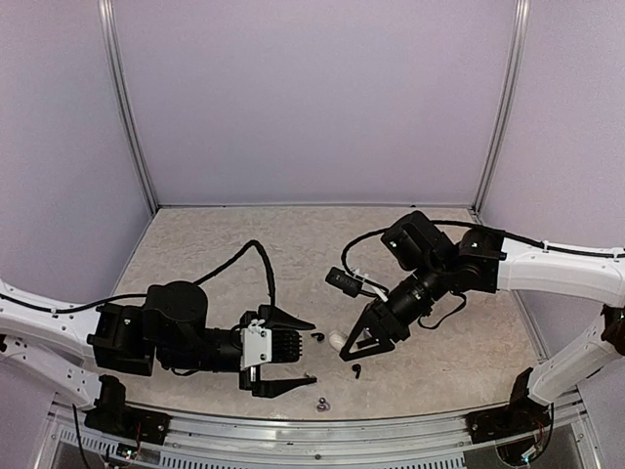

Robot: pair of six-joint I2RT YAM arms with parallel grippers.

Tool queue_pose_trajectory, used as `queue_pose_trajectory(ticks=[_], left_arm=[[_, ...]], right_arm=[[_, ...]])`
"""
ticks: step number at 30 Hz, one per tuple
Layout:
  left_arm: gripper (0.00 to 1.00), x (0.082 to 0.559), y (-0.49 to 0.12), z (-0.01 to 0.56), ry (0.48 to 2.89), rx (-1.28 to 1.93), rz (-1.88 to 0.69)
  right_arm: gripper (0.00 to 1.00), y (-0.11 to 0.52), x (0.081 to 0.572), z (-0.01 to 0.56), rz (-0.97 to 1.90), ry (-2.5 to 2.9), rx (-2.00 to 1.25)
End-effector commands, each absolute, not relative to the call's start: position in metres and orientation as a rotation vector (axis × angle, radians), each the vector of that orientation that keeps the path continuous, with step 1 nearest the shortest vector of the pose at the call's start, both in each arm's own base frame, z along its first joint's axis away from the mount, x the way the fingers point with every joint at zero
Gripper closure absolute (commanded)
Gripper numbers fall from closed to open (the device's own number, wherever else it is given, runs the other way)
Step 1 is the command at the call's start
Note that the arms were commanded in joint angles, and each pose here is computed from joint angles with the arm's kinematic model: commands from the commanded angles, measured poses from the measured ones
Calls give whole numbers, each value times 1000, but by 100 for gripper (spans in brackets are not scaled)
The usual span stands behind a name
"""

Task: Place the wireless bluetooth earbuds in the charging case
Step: Pass from the right arm to the left

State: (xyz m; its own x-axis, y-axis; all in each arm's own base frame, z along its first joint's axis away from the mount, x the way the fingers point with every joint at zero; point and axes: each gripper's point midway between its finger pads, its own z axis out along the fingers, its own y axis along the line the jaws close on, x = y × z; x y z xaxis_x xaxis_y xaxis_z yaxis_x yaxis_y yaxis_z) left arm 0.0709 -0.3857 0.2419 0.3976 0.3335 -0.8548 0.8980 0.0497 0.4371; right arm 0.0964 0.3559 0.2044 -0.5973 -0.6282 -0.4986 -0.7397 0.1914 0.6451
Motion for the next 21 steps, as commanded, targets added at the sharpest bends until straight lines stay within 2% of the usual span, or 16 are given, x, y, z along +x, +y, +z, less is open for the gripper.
queue_pose_trajectory(ticks=[1,21], left_arm=[[25,65,-395,240,1074,1632,-518],[48,60,-415,212,987,1847,-420]], right_arm=[[65,361,81,211,1504,2309,-1395],[68,376,56,200,1569,2320,-1556]])
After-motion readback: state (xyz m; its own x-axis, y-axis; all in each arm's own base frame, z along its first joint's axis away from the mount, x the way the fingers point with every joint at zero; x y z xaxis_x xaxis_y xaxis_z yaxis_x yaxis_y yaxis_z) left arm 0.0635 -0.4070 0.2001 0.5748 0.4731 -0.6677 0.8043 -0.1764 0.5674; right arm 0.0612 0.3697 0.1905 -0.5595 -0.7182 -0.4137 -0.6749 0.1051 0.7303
